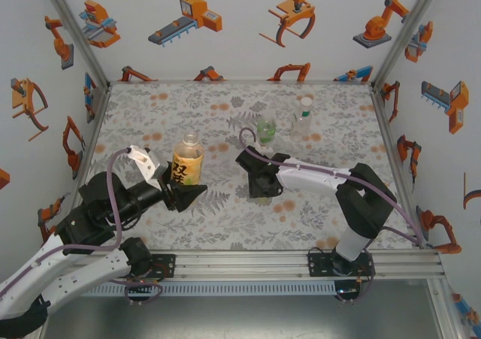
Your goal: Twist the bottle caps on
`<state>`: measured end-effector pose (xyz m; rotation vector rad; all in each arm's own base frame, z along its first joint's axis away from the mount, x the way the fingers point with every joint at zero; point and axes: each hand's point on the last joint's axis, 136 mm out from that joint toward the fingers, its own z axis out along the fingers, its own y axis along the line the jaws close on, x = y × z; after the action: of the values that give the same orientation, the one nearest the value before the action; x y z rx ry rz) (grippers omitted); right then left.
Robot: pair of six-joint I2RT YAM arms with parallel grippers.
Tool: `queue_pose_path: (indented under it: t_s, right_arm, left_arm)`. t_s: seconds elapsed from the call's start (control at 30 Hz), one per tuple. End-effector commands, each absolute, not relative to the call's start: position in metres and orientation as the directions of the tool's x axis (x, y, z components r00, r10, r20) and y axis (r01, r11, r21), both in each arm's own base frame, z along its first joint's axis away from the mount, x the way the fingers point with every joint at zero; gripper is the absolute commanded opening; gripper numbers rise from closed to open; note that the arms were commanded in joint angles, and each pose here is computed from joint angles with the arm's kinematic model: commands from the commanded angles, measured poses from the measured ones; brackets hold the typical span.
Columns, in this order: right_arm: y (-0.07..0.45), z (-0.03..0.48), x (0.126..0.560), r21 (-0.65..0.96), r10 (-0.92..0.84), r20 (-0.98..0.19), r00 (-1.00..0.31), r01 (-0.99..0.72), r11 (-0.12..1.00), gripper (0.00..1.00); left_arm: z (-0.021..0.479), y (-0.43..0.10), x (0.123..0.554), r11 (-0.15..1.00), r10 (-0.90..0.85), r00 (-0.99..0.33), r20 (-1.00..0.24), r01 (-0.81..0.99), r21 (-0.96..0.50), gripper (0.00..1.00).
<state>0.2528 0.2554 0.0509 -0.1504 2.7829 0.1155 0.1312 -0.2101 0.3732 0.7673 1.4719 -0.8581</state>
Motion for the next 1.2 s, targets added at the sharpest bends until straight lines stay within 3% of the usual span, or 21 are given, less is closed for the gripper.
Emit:
queue_pose_path:
  t_s: [0.0, 0.87, 1.17]
  right_arm:
    - [0.253, 0.054, 0.253, 0.058, -0.077, -0.343, -0.936, -0.103, 0.993, 0.44]
    - [0.248, 0.029, 0.246, 0.029, -0.081, -0.29, -0.954, -0.093, 0.995, 0.44]
    - [0.244, 0.015, 0.241, 0.075, -0.033, -0.259, -0.965, -0.054, 0.996, 0.33]
  left_arm:
    - [0.38, -0.21, 0.131, 0.506, -0.048, -0.058, -0.997, 0.86, -0.074, 0.0]
    - [0.382, -0.212, 0.132, 0.503, -0.046, -0.06, -0.997, 0.861, -0.075, 0.0]
    - [0.381, -0.212, 0.131, 0.501, -0.04, -0.063, -0.997, 0.862, -0.075, 0.0]
